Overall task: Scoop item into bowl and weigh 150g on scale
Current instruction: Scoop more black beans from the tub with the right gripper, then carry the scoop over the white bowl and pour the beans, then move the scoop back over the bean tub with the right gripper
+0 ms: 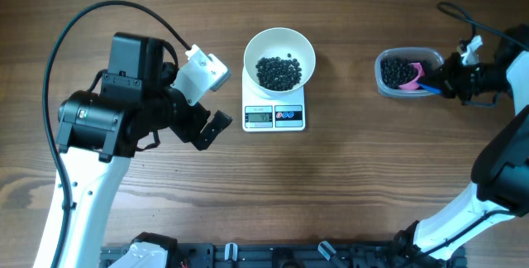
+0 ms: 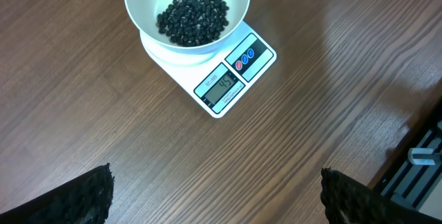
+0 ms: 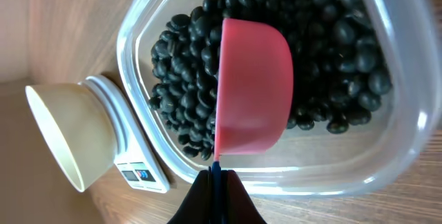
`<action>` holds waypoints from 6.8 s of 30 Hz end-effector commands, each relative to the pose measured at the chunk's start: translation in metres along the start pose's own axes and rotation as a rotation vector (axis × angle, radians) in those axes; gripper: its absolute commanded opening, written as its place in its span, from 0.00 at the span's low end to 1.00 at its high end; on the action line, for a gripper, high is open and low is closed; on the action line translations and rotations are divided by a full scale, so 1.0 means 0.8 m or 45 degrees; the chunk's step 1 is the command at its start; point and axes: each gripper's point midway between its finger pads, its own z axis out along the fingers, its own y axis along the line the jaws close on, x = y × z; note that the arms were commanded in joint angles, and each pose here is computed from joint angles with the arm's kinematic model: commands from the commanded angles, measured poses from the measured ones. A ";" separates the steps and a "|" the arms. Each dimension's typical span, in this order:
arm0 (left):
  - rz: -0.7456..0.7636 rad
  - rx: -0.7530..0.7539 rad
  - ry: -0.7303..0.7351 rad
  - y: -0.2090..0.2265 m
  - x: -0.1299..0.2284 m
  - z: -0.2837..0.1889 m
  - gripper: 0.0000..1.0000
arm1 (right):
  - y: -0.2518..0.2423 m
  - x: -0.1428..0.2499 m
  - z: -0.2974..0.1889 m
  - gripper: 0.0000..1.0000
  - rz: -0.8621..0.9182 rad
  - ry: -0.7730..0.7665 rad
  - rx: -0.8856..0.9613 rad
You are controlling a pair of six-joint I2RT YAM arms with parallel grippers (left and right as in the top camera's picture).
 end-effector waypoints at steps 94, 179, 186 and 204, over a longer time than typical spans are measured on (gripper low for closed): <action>0.018 -0.011 -0.015 0.003 -0.005 -0.004 1.00 | 0.337 0.215 0.177 0.04 -1.187 0.206 -0.281; 0.019 -0.011 -0.015 0.003 -0.005 -0.004 1.00 | 0.076 0.033 0.005 0.04 -0.652 -0.136 0.957; 0.019 -0.011 -0.015 0.003 -0.005 -0.004 1.00 | 0.043 -0.004 -0.018 0.04 -0.557 -0.272 1.170; 0.019 -0.011 -0.015 0.003 -0.005 -0.004 1.00 | 0.043 0.008 0.034 0.04 -0.811 -0.025 1.005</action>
